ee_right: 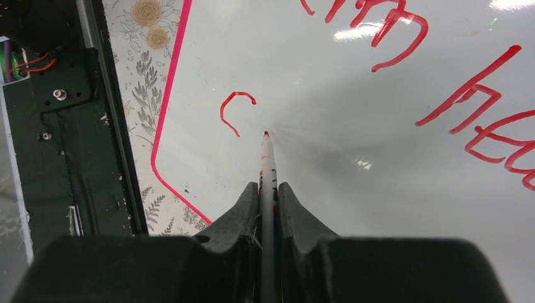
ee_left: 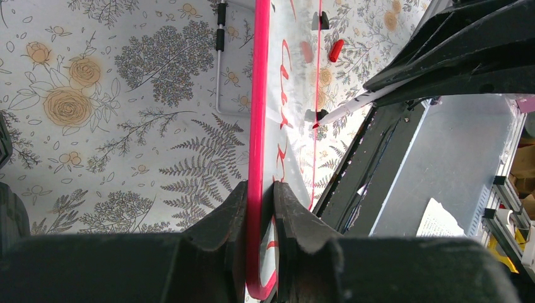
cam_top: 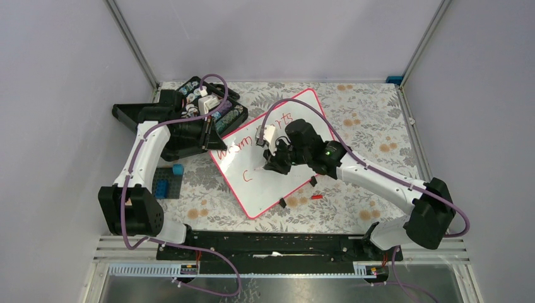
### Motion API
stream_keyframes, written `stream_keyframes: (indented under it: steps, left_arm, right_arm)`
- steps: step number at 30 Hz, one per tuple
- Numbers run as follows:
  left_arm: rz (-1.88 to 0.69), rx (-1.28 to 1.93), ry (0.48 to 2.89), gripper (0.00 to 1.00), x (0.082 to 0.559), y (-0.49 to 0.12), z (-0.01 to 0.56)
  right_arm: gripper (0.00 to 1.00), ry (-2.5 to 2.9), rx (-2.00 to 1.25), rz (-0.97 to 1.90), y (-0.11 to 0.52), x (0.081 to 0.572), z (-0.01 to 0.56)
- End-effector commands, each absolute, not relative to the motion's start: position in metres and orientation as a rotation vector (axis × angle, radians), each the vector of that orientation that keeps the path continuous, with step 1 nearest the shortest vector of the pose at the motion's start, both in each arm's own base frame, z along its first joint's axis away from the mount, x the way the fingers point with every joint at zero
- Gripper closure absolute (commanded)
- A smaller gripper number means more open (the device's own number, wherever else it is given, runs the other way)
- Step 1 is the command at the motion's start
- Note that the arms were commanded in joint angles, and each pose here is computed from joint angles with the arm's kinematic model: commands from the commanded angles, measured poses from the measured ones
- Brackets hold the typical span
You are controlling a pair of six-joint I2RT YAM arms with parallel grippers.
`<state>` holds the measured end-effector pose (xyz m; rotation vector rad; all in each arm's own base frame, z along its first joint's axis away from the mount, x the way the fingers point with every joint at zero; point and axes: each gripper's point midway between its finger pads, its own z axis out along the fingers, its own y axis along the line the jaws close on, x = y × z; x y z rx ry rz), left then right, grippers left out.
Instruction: Write a sentence on the whiteboard
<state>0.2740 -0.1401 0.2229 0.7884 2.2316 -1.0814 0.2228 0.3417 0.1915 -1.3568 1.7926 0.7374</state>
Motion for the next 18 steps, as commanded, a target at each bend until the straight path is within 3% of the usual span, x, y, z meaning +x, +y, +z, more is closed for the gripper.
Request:
stream_keyframes:
  steps: [1, 18]
  left_arm:
    - [-1.044, 0.828, 2.215, 1.00, 0.282, -0.139, 0.217]
    - [-1.041, 0.832, 2.214, 1.00, 0.281, -0.139, 0.217]
  right_arm:
    - [1.00, 1.733, -1.326, 0.769, 0.352, 0.228, 0.216]
    - [1.00, 1.744, -1.344, 0.770, 0.364, 0.231, 0.207]
